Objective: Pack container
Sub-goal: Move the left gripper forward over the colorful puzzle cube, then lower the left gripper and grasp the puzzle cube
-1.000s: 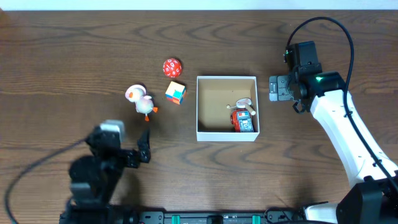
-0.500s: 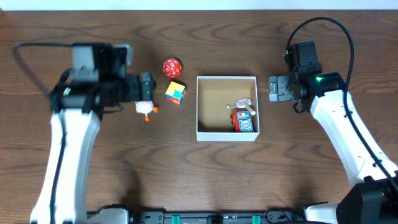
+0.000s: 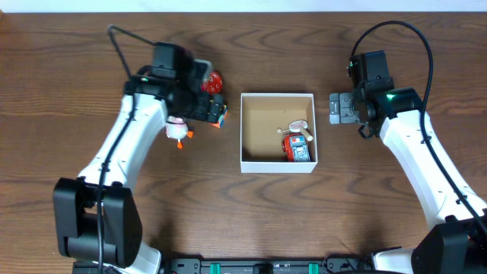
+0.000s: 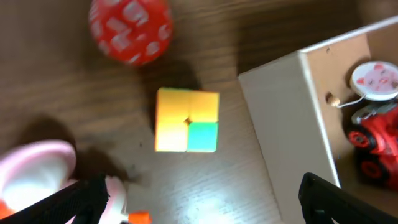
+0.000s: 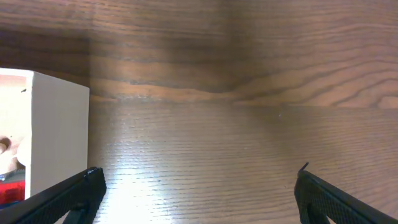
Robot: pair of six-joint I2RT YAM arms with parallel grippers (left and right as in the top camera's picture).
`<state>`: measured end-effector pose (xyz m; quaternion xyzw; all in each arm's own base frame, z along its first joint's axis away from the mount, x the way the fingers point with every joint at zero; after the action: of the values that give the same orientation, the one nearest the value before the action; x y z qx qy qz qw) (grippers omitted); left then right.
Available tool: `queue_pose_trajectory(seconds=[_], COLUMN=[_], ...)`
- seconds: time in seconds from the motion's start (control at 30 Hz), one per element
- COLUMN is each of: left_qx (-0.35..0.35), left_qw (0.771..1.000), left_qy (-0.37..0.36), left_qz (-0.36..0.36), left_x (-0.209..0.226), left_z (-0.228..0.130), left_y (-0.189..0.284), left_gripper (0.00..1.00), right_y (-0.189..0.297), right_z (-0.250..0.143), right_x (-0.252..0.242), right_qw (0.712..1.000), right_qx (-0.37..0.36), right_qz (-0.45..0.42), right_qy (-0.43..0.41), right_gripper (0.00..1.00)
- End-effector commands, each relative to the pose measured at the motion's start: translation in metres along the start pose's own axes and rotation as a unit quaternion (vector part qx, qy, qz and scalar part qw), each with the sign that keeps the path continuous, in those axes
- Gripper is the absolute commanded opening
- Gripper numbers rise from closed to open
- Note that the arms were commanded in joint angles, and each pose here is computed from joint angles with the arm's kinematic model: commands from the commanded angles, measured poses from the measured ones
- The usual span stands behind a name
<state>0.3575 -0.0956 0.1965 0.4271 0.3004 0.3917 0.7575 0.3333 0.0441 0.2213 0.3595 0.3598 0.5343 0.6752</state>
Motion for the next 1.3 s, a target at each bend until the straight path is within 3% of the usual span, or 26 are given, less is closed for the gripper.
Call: queue_pose_trajectory(seconds=[0.0,0.13,1.27], left_qx=[0.009,0.013,0.071], left_qw=[0.996,0.994,0.993], left_qy=[-0.058,-0.066,-0.058], left_qz=[0.060,0.086,0.071], left_x=[-0.004,-0.006,0.012], left_z=[0.006,0.008,-0.006], left_y=[0.000,-0.001,-0.083], left_gripper=[0.98,0.98,0.98], right_y=[0.003,0.003,0.003], right_z=[0.002,0.002,0.002], right_x=[-0.002,-0.002,-0.002], right_qw=[1.000,1.000,1.000], right_qx=[-0.007,-0.007,-0.006], right_qz=[-0.004,-0.004,0.000], right_qy=[-0.009,-0.009,-0.009], right_gripper=[0.99,0.99,0.99])
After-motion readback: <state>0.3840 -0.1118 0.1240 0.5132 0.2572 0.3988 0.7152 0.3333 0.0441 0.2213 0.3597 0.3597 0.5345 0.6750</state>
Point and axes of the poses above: each gripper's point midway between its finger pads, its own y axis back along the fingers, its own x axis along the line the jaws close on, z = x × y, the point moved 9 cm from there along y, back along the fingers, and after that the axes turned 9 degrees about -y, right-handed, at the moved point
